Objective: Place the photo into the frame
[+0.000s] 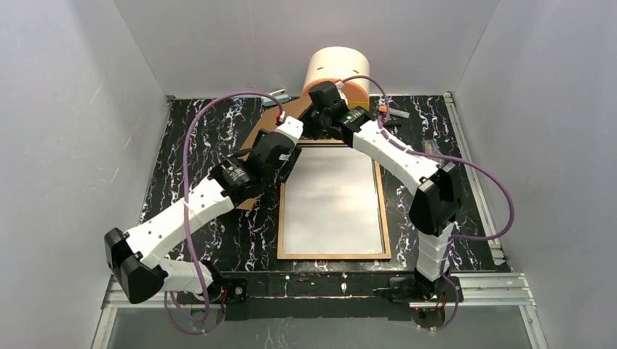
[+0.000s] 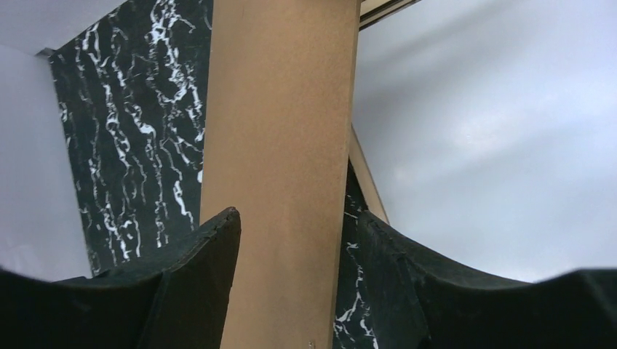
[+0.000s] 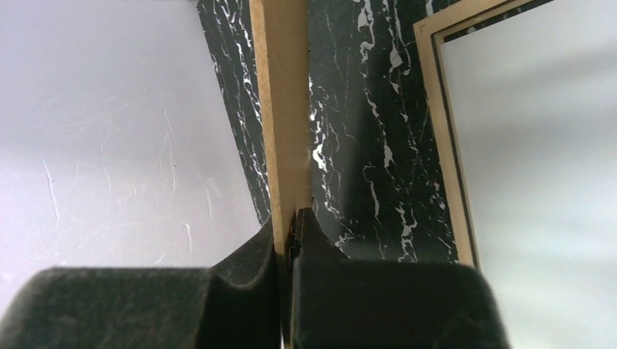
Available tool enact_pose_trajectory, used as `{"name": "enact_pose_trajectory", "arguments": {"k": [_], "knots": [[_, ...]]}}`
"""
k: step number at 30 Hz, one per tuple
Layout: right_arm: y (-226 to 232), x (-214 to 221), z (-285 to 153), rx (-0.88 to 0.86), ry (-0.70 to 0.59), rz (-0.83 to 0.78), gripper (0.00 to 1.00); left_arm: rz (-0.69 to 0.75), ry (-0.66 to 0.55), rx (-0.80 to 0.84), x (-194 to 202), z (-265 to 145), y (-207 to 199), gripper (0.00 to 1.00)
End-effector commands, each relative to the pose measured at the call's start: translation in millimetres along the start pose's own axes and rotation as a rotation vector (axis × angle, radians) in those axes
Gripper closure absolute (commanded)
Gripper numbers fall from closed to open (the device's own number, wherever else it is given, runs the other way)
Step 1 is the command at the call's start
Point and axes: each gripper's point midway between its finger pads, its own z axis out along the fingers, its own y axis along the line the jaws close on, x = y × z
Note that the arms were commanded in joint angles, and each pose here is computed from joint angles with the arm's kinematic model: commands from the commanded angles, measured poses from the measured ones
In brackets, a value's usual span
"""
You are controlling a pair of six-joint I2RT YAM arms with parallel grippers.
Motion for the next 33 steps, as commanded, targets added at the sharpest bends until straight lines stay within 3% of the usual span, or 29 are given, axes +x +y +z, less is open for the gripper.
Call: {"name": "enact_pose_trajectory", "arguments": {"k": [1, 5, 8, 10, 13, 18, 27, 33], "knots": [[54.7, -8.3, -13.1, -0.138, -0.007, 0.075, 0.99, 0.055, 0.029, -0.131, 6.5, 0.0, 23.4, 0.44], [56.7, -8.5, -10.5, -0.136, -0.007, 0.075, 0.99, 0.076, 0.056, -0.151, 13.2, 3.2, 24.7, 0.53], [54.7, -7.7, -7.5, -0.129, -0.003, 0.082, 0.99, 0.076, 0.056, -0.150, 12.6, 3.0, 24.5, 0.72], [53.6, -5.3, -5.6, -0.127, 0.007, 0.090, 0.99, 0.103, 0.061, -0.152, 13.1, 3.7, 25.6, 0.78], [55.2, -4.0, -4.0, -0.134, 0.015, 0.097, 0.99, 0.135, 0.077, -0.165, 16.8, 5.6, 27.4, 0.79], [61.7, -2.3, -3.2, -0.150, 0.033, 0.112, 0.99, 0.179, 0.106, -0.216, 22.2, 9.0, 33.8, 0.71], [62.1, 1.4, -9.3, -0.172, 0.049, 0.126, 0.99, 0.231, 0.146, -0.266, 33.1, 15.2, 38.0, 0.66], [61.1, 3.1, -9.0, -0.172, 0.062, 0.115, 0.99, 0.221, 0.143, -0.265, 32.5, 17.4, 36.0, 0.88]]}}
